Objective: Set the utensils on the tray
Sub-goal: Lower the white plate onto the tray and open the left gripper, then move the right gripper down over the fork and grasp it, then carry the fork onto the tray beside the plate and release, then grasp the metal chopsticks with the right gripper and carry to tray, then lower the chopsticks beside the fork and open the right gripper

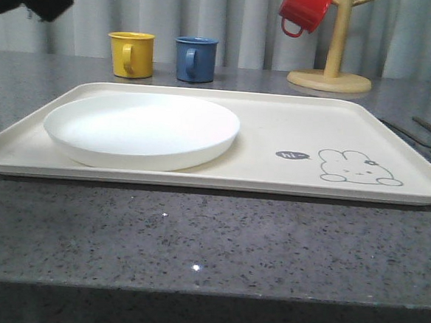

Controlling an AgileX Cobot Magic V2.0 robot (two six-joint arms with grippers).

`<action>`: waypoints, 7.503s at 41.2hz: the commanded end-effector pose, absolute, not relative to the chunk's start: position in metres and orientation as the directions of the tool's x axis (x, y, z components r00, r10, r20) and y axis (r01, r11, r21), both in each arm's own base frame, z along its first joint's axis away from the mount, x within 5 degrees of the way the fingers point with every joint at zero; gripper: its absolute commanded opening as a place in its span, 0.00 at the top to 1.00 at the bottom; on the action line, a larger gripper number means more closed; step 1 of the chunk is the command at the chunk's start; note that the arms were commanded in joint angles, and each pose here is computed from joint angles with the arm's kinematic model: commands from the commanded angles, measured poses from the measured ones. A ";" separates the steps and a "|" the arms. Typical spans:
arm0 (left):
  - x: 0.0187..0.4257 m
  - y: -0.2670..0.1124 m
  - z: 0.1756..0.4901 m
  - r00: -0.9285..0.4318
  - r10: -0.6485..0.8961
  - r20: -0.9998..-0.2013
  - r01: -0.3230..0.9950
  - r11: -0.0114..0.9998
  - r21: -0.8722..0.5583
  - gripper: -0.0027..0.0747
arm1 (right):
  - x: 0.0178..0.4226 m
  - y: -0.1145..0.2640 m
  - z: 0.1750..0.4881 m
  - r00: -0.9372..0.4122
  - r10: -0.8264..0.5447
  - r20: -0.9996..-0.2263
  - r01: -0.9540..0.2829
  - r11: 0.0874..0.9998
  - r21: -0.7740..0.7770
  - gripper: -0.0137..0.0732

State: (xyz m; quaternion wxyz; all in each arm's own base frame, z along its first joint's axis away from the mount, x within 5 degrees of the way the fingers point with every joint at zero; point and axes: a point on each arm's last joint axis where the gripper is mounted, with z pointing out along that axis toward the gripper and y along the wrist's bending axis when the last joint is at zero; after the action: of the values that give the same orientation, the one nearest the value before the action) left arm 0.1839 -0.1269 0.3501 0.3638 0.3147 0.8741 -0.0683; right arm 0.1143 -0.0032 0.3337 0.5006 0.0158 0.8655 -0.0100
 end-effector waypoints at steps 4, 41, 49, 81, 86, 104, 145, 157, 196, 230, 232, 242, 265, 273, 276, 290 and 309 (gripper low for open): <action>0.152 -0.107 0.372 -0.432 0.398 -0.809 0.589 0.804 0.081 0.51 | 0.118 -0.004 0.349 -0.418 -0.001 -0.909 0.039 0.999 -0.019 0.32; 0.129 -0.090 0.372 -0.377 0.369 -0.850 0.587 0.804 0.088 0.51 | 0.138 0.011 0.356 -0.615 -0.015 -0.789 -0.066 0.997 0.033 0.32; 0.129 -0.090 0.372 -0.376 0.368 -0.851 0.587 0.804 0.088 0.51 | 0.178 0.023 0.362 -0.755 -0.063 -0.652 -0.114 0.993 0.035 0.32; 0.129 -0.090 0.372 -0.376 0.368 -0.851 0.587 0.804 0.088 0.51 | 0.328 0.037 0.304 -0.916 -0.052 -0.397 -0.065 0.998 0.021 0.32; 0.129 -0.090 0.372 -0.376 0.368 -0.851 0.587 0.804 0.088 0.51 | 0.339 0.039 0.295 -0.925 -0.047 -0.376 -0.060 0.998 0.022 0.32; 0.129 -0.090 0.372 -0.376 0.368 -0.851 0.587 0.804 0.088 0.51 | 0.353 0.042 0.281 -0.948 -0.041 -0.316 -0.055 0.998 0.037 0.66; 0.129 -0.090 0.372 -0.376 0.368 -0.851 0.587 0.804 0.088 0.51 | 0.312 0.124 0.348 -0.926 -0.240 -0.292 -0.282 0.953 0.110 0.84; 0.129 -0.090 0.372 -0.376 0.368 -0.851 0.587 0.804 0.088 0.51 | 0.327 0.171 0.321 -0.962 -0.081 -0.261 -0.116 0.986 0.120 0.84; 0.129 -0.090 0.372 -0.375 0.368 -0.851 0.587 0.804 0.088 0.51 | 0.353 0.185 0.296 -0.943 0.114 -0.311 0.046 0.975 0.218 0.51; 0.129 -0.090 0.372 -0.375 0.368 -0.851 0.587 0.804 0.088 0.51 | 0.313 0.013 0.345 -0.922 -0.039 -0.386 -0.038 0.999 -0.009 0.51; 0.129 -0.090 0.372 -0.375 0.368 -0.851 0.587 0.804 0.088 0.51 | 0.316 0.008 0.339 -0.929 -0.020 -0.371 -0.024 1.000 0.006 0.51; 0.129 -0.091 0.372 -0.376 0.366 -0.851 0.588 0.804 0.086 0.51 | 0.337 -0.002 0.306 -0.959 0.000 -0.285 -0.005 1.000 0.017 0.51; 0.129 -0.091 0.372 -0.376 0.366 -0.851 0.588 0.804 0.086 0.51 | 0.354 0.000 0.270 -0.984 0.009 -0.177 0.002 0.999 0.041 0.74; 0.129 -0.091 0.372 -0.376 0.366 -0.851 0.588 0.804 0.086 0.51 | 0.351 0.003 0.279 -0.986 0.016 -0.165 0.005 0.998 0.070 0.83; 0.129 -0.091 0.372 -0.376 0.366 -0.851 0.588 0.804 0.086 0.51 | 0.347 0.011 0.292 -0.985 0.011 -0.170 -0.008 0.994 0.112 0.83; 0.129 -0.091 0.372 -0.376 0.366 -0.851 0.588 0.804 0.086 0.51 | 0.334 0.087 0.326 -0.967 -0.091 -0.239 -0.164 0.937 0.307 0.83; 0.129 -0.091 0.372 -0.376 0.366 -0.851 0.588 0.804 0.086 0.51 | 0.353 0.122 0.285 -0.992 -0.014 -0.122 -0.060 0.922 0.383 0.82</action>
State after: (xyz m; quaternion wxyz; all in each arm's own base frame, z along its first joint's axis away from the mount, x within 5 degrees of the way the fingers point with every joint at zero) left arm 0.1289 -0.0879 0.3576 0.4355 0.2976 0.8440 -0.0969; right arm 0.3545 0.1205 0.2630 0.0276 -0.0233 0.9828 0.1813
